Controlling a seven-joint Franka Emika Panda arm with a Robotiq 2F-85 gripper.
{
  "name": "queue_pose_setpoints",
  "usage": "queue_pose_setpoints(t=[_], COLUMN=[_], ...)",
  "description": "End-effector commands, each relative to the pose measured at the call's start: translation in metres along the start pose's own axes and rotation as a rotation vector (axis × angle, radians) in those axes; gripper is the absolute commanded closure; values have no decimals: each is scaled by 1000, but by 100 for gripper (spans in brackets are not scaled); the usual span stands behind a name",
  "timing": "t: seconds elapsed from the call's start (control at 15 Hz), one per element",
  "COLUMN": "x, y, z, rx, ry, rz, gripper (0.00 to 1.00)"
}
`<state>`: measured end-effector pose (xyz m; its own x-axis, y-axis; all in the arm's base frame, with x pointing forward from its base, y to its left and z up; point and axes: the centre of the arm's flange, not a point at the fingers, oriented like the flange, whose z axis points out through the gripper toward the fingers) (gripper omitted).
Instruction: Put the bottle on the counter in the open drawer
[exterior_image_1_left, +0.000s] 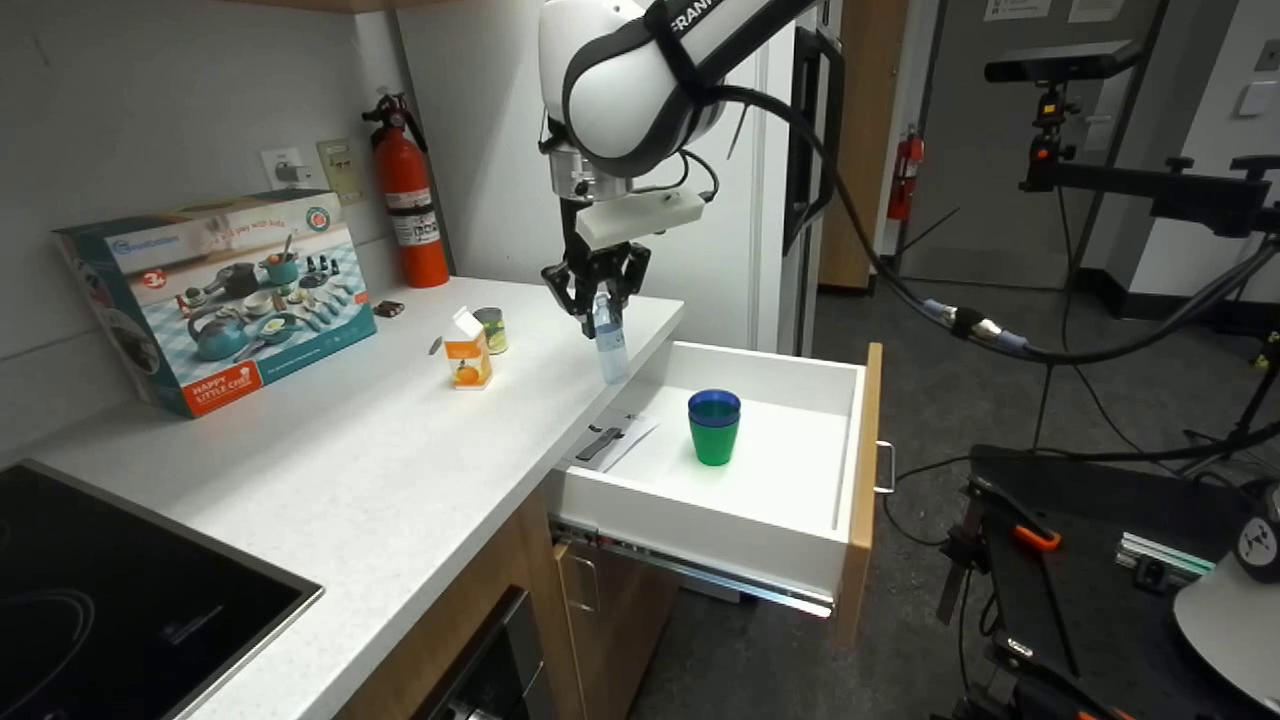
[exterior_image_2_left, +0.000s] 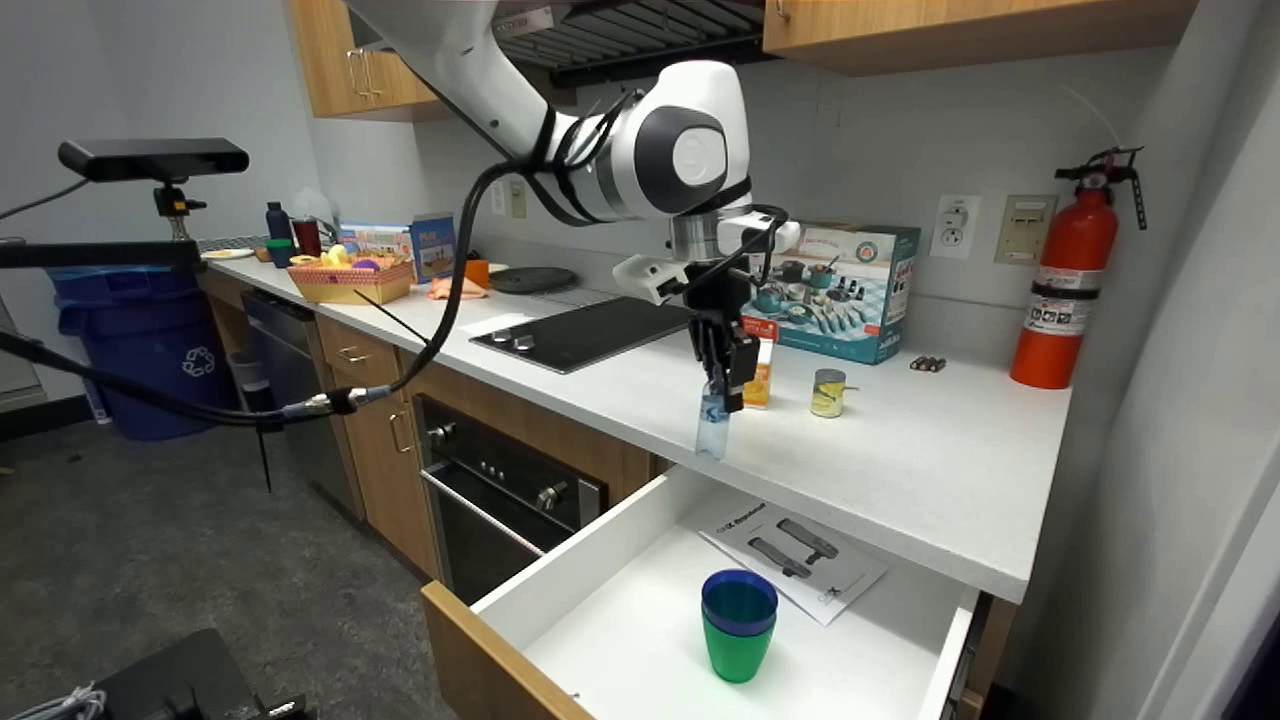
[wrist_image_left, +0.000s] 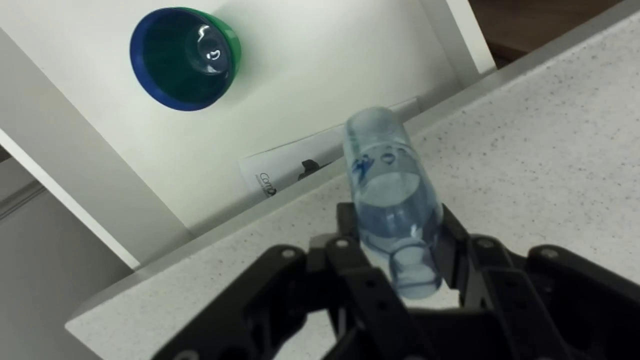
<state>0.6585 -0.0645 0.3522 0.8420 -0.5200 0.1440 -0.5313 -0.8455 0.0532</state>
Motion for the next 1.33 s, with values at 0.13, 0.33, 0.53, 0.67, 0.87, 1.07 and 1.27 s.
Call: queue_pose_setpoints(t=[0.13,0.33,0.53,0.67,0.87,1.07,1.27], x=[-34,-51,-65,-75,-97,-121,-135], y=[34,41,49,54,60,65,68], z=[12,27,38,40,46,58,72], rx=[2,15,39,47,54,66,74], ry=[46,62,69,79,79,83,98], rz=[-77,-108,-130,-137,-135,-141,-138], gripper=[86,86,86,86,86,86,86])
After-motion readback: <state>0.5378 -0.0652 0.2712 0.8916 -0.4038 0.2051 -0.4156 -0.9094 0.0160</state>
